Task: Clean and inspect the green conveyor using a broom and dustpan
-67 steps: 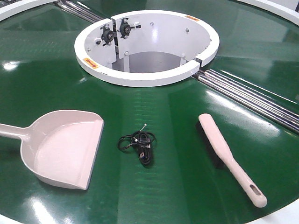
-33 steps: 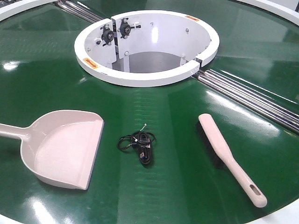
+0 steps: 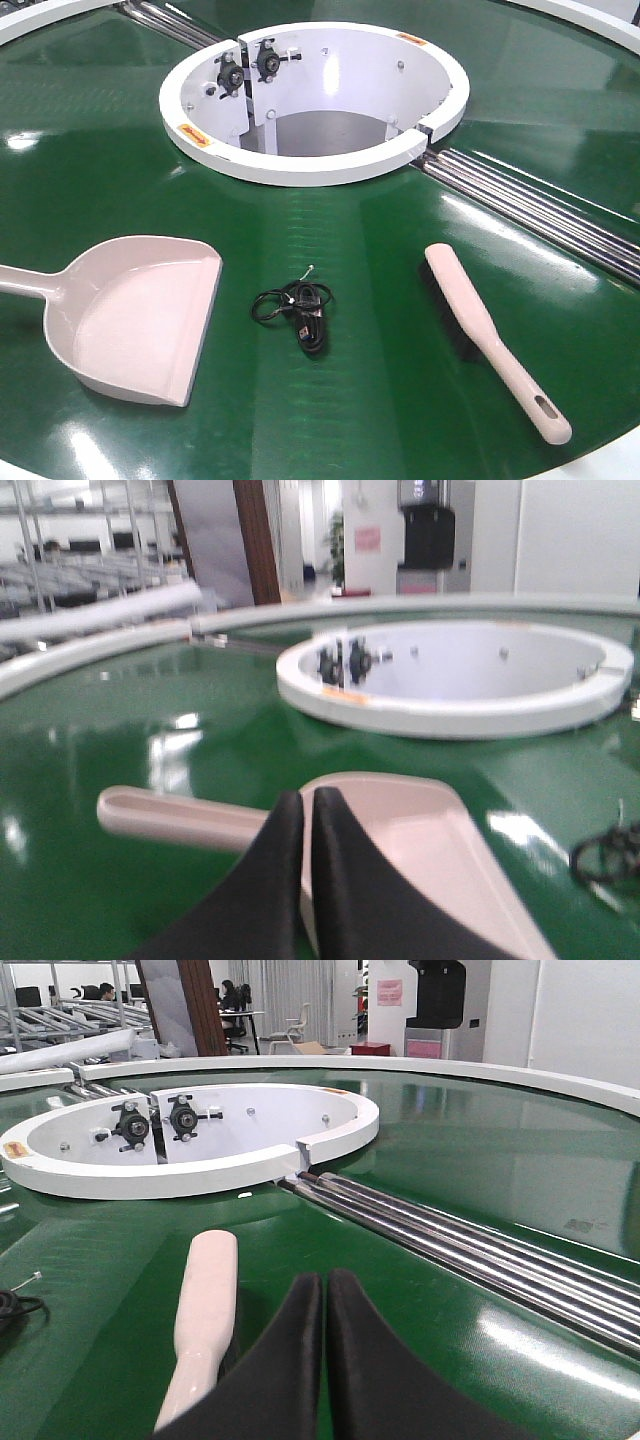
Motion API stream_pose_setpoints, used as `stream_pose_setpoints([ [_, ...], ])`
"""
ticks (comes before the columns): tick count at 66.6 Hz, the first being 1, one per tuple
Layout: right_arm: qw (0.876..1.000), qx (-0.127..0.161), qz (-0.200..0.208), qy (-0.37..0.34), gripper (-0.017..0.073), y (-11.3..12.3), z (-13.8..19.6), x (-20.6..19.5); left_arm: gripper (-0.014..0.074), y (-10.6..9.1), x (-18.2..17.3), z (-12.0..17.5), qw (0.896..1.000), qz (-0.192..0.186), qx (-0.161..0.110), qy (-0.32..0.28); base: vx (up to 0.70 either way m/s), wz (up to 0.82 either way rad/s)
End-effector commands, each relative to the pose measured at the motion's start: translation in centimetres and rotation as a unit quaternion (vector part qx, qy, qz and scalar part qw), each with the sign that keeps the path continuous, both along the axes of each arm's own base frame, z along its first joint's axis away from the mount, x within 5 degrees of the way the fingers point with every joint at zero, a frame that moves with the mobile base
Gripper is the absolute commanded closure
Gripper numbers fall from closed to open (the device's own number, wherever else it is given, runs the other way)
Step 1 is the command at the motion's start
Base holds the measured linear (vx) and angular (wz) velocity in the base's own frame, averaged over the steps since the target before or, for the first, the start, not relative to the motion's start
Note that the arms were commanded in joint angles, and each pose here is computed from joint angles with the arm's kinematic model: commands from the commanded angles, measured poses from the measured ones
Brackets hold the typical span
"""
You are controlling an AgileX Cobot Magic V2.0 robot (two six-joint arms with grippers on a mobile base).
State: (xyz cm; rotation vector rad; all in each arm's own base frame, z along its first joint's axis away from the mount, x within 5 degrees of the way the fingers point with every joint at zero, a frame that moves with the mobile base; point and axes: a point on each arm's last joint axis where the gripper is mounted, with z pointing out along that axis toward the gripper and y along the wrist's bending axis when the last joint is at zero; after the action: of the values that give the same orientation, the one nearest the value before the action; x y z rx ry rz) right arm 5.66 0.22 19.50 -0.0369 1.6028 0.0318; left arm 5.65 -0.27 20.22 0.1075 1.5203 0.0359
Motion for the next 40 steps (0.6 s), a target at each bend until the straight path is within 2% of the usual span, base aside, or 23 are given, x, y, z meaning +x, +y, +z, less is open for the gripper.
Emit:
stream_pose_setpoints([
  [1, 0.999, -0.007, 0.003, -0.042, 0.0568, 0.0, 0.6, -0.1, 0.0600, 0.1, -0.6, 2.9, 0.994, 0.002, -0.016, -0.111, 0.00, 0.00],
  [5, 0.999, -0.007, 0.003, -0.042, 0.0568, 0.0, 0.6, -0.1, 0.0600, 0.1, -1.0, 4.7, 0.991, 0.000, -0.029, -0.133, 0.00, 0.00],
  [9, 0.999, -0.007, 0.003, -0.042, 0.0568, 0.0, 0.6, -0.1, 0.0600, 0.1, -1.4, 7.2, 0.990, -0.001, -0.029, -0.138, 0.00, 0.00],
  [14, 0.999, -0.007, 0.003, -0.042, 0.0568, 0.0, 0.6, -0.1, 0.0600, 0.1, -1.3, 9.5, 0.994, -0.001, -0.026, -0.110, 0.00, 0.00],
  [20, 0.999, -0.007, 0.003, -0.042, 0.0568, 0.0, 0.6, -0.1, 0.0600, 0.0, 0.0, 11.3, 0.999, -0.001, -0.021, -0.033, 0.00, 0.00],
  [25, 0.999, -0.007, 0.003, -0.042, 0.0568, 0.0, 0.6, -0.1, 0.0600, -0.1, 1.5, 12.5, 0.999, -0.001, -0.017, 0.033, 0.00, 0.00],
  [34, 0.999, -0.007, 0.003, -0.042, 0.0568, 0.0, 0.6, -0.1, 0.0600, -0.2, 4.3, 13.0, 0.990, 0.000, -0.010, 0.137, 0.00, 0.00],
  [40, 0.999, -0.007, 0.003, -0.042, 0.0568, 0.0, 0.6, -0.1, 0.0600, -0.3, 5.7, 12.4, 0.985, 0.001, -0.009, 0.174, 0.00, 0.00],
])
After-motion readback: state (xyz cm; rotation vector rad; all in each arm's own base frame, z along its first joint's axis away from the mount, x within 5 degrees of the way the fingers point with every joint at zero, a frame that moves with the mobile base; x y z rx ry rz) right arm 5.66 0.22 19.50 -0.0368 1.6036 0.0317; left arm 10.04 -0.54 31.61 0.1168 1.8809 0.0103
